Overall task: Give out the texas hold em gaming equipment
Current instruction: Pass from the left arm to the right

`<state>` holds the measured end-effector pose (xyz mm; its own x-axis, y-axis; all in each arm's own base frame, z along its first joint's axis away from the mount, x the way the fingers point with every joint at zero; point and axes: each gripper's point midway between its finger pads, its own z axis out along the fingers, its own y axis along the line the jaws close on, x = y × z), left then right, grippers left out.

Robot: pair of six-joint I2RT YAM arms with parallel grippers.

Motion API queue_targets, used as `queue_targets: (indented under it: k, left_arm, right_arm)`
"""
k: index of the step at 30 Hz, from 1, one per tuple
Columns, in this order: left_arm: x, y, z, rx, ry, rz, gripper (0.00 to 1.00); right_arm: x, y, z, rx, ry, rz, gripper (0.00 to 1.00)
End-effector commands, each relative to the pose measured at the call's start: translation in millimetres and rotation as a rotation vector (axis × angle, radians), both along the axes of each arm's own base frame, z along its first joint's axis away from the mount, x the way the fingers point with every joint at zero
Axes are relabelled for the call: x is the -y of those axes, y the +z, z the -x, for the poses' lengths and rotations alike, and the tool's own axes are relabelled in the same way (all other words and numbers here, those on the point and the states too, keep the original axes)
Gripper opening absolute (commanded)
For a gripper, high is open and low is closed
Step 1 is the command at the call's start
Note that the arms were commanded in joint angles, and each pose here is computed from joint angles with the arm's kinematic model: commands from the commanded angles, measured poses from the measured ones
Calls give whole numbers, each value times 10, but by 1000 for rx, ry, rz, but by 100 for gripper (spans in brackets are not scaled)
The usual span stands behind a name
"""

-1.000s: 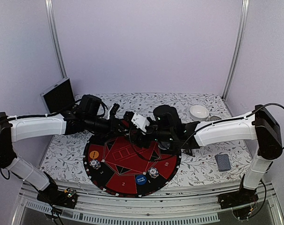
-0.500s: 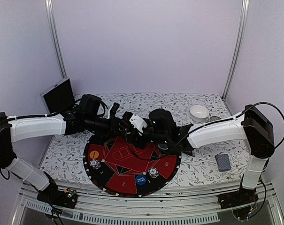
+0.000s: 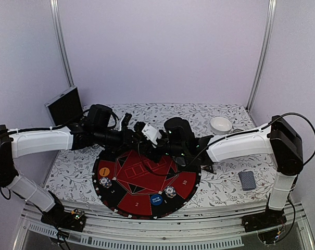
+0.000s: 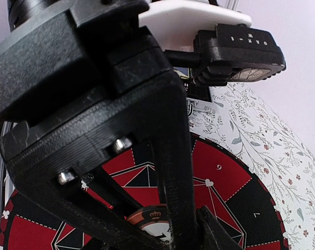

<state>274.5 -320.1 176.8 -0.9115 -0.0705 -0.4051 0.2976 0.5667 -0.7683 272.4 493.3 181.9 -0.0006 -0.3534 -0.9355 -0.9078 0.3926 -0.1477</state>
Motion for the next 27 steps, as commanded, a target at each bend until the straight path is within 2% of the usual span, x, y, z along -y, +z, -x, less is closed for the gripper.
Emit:
queue_targets:
  k: [1, 6, 8, 10, 14, 17, 24, 27]
  left_arm:
    - [80, 162, 66, 47, -49, 35, 0]
    - [74, 123, 94, 37, -57, 33, 0]
    - [69, 97, 111, 32, -63, 35, 0]
    - [55, 46, 124, 24, -64, 31, 8]
    - [-59, -223, 125, -1, -37, -4, 19]
    - [-117, -512, 117, -51, -20, -18, 21]
    - [-45, -946, 260, -145, -82, -25, 34]
    - [-72, -1112, 291, -169, -86, -53, 36]
  right_arm:
    - [-56, 177, -66, 24, -2, -53, 36]
    - [-21, 117, -81, 22, -7, -28, 21]
    - [1, 91, -86, 14, -4, -19, 12]
    - [14, 32, -71, -3, 2, -4, 4]
    - [15, -214, 21, -63, 43, 52, 2]
    - [67, -500, 94, -134, 53, 119, 2]
    - [299, -1108, 289, -269, 60, 256, 2]
    - [352, -1264, 345, -306, 63, 291, 2]
